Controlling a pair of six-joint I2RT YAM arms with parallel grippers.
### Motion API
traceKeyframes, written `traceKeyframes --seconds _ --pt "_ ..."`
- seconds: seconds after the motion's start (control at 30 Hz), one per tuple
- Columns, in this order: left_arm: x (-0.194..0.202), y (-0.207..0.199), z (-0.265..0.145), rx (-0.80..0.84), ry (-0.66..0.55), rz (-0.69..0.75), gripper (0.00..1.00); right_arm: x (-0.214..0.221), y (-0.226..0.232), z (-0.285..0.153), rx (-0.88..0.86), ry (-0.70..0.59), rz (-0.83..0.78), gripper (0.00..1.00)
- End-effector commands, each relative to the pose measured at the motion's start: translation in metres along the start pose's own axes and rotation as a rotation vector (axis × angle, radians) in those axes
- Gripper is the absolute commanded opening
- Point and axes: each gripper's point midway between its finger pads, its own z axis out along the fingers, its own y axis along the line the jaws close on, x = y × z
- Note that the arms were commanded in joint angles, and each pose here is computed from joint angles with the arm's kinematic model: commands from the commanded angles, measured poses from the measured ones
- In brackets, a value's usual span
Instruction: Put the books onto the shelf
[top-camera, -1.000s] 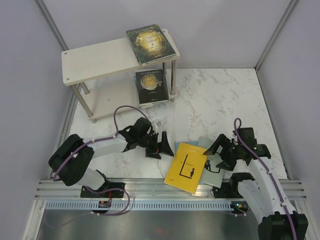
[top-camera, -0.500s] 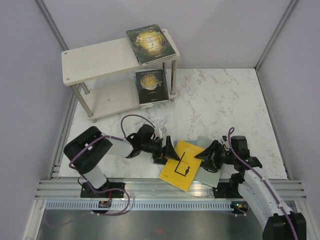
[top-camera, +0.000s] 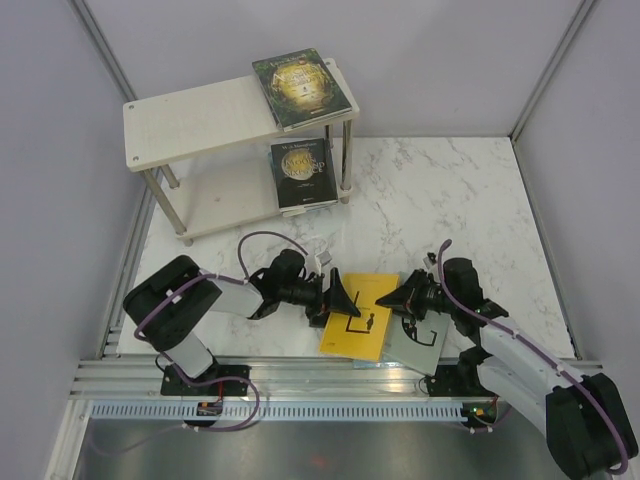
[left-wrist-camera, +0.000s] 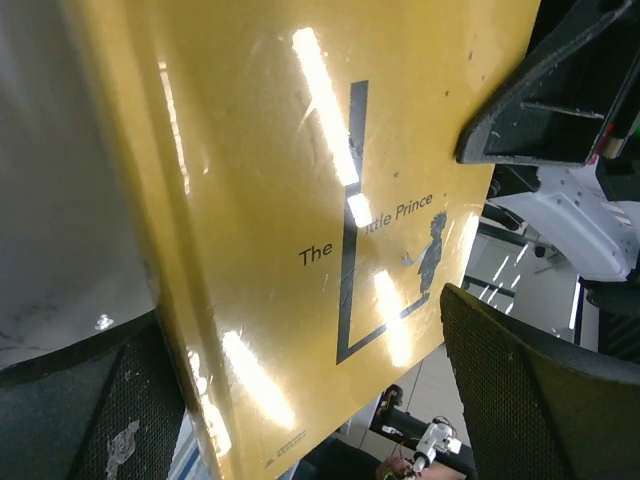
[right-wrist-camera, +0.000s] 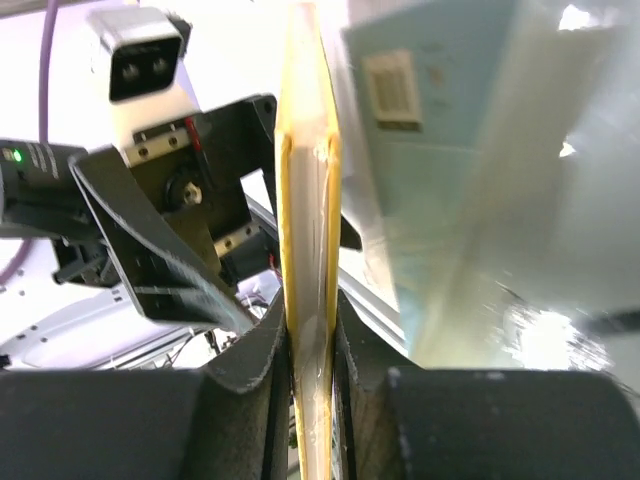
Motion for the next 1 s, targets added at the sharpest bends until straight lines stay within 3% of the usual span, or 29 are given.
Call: traceKeyframes --seconds 0.0,0.3,0.4,0.53,0.57,0.6,0.67,0.73,0.9,0.93,0.97 --pt "-0.001 -0.054 -0.011 0.142 0.001 0.091 0.98 -0.022 0.065 -0.002 -0.151 -0.056 -0.121 0.00" --pt "-0.027 -0.075 -0.061 0.161 -0.157 0.146 0.97 -0.028 0.163 -0.025 -0.341 -0.012 -0.276 0.00" --pt "-0.032 -0.080 -0.078 0.176 -0.194 0.143 0.90 -0.029 0.191 -0.032 -0.421 -0.006 -0.295 0.00" --pt "-0.044 -0.101 -0.115 0.234 -0.291 0.172 0.60 -0.030 0.213 -0.036 -0.492 0.012 -0.333 0.00" --pt "-0.045 -0.104 -0.120 0.241 -0.304 0.170 0.40 -0.032 0.213 -0.034 -0.491 0.017 -0.322 0.00" --pt "-0.050 -0.107 -0.128 0.248 -0.331 0.164 0.31 -0.032 0.215 -0.034 -0.497 0.018 -0.321 0.00" --pt "-0.047 -0.120 -0.140 0.281 -0.343 0.195 0.21 -0.035 0.221 -0.034 -0.521 0.014 -0.307 0.00" --pt "-0.046 -0.131 -0.147 0.304 -0.341 0.219 0.21 -0.037 0.232 -0.037 -0.565 0.001 -0.316 0.00" --pt "-0.044 -0.157 -0.156 0.350 -0.323 0.272 0.47 -0.039 0.254 -0.035 -0.611 -0.006 -0.326 0.00" --pt "-0.043 -0.160 -0.157 0.355 -0.320 0.278 0.47 -0.036 0.261 -0.035 -0.624 0.002 -0.341 0.00" --pt "-0.044 -0.165 -0.159 0.361 -0.324 0.287 0.39 -0.036 0.262 -0.031 -0.622 0.008 -0.337 0.00"
